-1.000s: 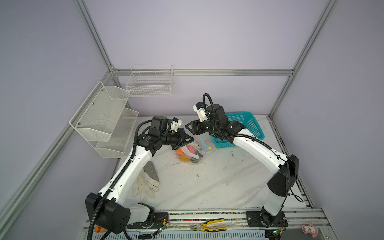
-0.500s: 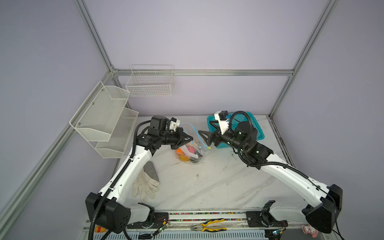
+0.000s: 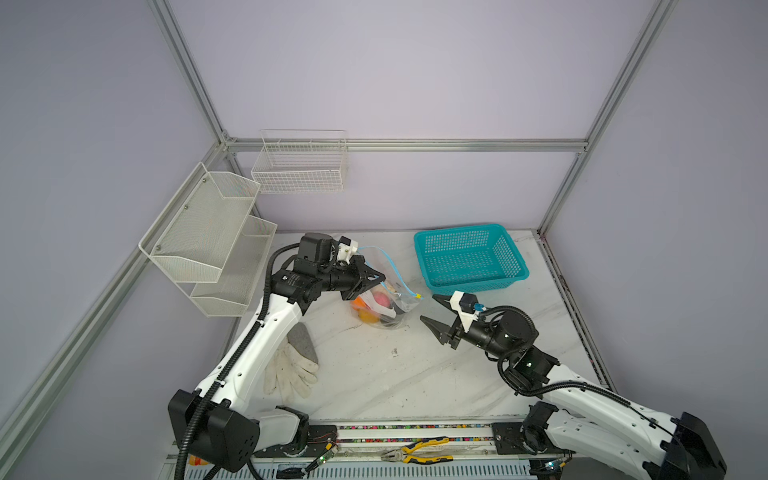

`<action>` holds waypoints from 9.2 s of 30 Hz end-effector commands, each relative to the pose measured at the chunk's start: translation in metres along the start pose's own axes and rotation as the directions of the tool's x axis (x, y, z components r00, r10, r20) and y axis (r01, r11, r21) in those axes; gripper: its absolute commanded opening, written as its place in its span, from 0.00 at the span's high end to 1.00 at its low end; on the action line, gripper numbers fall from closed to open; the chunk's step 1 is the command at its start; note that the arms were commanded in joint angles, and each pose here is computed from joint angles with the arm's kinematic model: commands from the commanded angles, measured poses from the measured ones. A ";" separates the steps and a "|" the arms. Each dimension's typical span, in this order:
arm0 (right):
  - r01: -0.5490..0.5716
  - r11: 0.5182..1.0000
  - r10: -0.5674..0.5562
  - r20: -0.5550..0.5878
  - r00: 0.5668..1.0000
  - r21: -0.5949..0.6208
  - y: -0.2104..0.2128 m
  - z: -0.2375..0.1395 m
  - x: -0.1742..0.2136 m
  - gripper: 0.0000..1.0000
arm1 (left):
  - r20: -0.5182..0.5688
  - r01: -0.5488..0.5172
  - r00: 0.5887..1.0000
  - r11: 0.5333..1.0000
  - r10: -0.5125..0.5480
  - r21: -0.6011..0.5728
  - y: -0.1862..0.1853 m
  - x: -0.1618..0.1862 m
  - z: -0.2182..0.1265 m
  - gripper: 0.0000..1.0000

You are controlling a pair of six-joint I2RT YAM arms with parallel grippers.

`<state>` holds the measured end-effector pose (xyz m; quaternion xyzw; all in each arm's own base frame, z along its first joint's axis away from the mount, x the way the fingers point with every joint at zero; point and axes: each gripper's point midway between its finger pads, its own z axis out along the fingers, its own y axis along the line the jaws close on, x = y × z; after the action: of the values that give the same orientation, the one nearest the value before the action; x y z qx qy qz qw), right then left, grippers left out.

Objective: Place the food in the zip-top bag and seal the zipper

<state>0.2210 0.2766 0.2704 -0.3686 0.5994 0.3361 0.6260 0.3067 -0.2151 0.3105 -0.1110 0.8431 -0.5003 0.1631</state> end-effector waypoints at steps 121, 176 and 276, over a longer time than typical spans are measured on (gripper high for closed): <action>0.107 0.796 -0.158 -0.034 0.987 -0.595 -0.058 0.082 -0.058 1.00 | 0.006 -0.922 0.363 0.361 0.932 -0.138 -0.106 -0.016 0.007 0.39; 0.053 0.800 -0.097 -0.042 0.994 -0.598 -0.070 0.078 -0.061 1.00 | -0.041 -0.951 0.308 0.307 0.950 -0.042 -0.070 0.005 0.043 0.62; 0.082 0.900 -0.124 -0.072 0.990 -0.429 -0.109 0.070 -0.065 1.00 | -0.210 -0.883 0.395 0.305 0.895 -0.357 0.007 0.033 -0.053 0.93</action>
<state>0.3408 0.2976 0.3235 -0.5477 0.5259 0.4374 0.4819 0.2674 -0.1947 0.3328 0.3414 0.8320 -0.1471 0.4118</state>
